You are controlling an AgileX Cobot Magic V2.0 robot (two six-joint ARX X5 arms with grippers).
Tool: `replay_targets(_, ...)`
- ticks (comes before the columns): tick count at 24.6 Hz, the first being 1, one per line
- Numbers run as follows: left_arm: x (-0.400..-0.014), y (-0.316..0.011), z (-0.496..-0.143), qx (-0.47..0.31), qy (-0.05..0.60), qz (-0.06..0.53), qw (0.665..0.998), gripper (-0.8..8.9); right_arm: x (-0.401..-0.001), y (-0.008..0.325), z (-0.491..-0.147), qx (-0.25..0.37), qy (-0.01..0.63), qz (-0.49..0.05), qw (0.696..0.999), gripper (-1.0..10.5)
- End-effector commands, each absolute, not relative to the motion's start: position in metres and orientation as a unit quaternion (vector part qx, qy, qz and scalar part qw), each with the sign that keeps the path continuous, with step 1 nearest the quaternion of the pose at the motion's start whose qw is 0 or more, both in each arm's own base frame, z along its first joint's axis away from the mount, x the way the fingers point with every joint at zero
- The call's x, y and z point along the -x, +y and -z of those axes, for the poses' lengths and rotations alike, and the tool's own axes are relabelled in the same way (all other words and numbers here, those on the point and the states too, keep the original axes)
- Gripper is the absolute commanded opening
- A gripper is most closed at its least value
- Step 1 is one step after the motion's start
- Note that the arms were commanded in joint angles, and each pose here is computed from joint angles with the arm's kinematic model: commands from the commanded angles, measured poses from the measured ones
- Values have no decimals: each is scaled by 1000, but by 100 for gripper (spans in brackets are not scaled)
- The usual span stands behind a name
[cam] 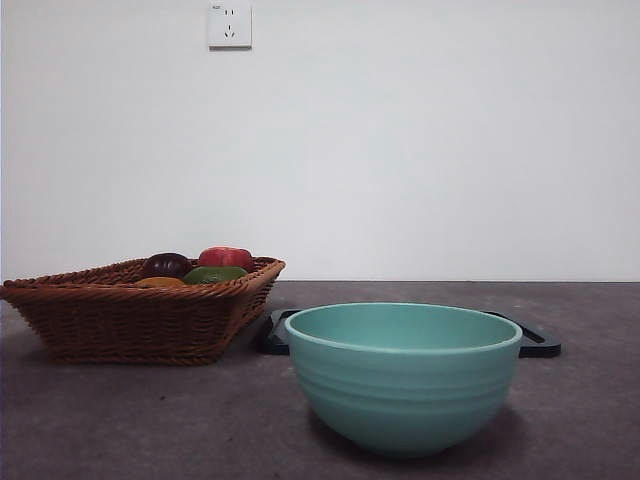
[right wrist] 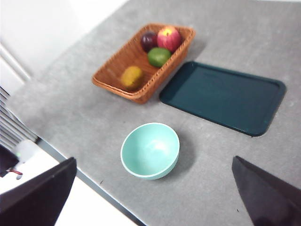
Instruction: Pick up the wifruite, put it on the bowl, pick up the plate, put it on desk
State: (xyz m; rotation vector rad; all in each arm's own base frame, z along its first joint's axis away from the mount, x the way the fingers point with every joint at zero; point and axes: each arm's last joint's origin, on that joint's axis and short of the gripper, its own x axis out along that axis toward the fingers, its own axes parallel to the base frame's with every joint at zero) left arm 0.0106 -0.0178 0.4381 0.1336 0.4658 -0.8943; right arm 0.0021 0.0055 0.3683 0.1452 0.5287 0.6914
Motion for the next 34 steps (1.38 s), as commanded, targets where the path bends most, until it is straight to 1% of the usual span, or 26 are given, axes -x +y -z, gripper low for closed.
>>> replay_targets(1, -9, -17, -443, -64, 209, 433, 875, 558, 12, -6, -366, -80, 238, -341, 906, 551)
replay_targets(5, -9, -17, -443, -64, 209, 433, 875, 558, 24, -15, -363, -87, 216, -346, 909, 551)
replay_targets(12, -9, -17, -443, -64, 209, 433, 875, 547, 24, -16, -363, -87, 215, -346, 909, 549)
replay_targets(13, -9, -17, -443, -64, 209, 433, 875, 507, 24, -16, -363, -87, 215, -346, 909, 535)
replay_targets(14, -9, -17, -443, -64, 209, 433, 874, 428, 24, -16, -363, -87, 215, -346, 909, 488)
replay_targets(15, -9, -17, -443, -63, 210, 433, 874, 326, 24, -16, -363, -87, 217, -346, 909, 393)
replay_targets(17, -8, -17, -443, -62, 211, 432, 874, -10, 25, -16, -362, -86, 219, -345, 909, 48)
replay_targets(18, -8, -17, -443, -62, 211, 432, 874, 25, 25, -16, -362, -85, 218, -345, 909, -9)
replay_targets(19, -8, -17, -443, -62, 212, 432, 874, 24, 25, -16, -362, -84, 217, -346, 909, 23)
replay_targets(34, -9, -17, -443, -62, 210, 433, 875, 25, 25, -16, -362, -84, 217, -346, 909, 23)
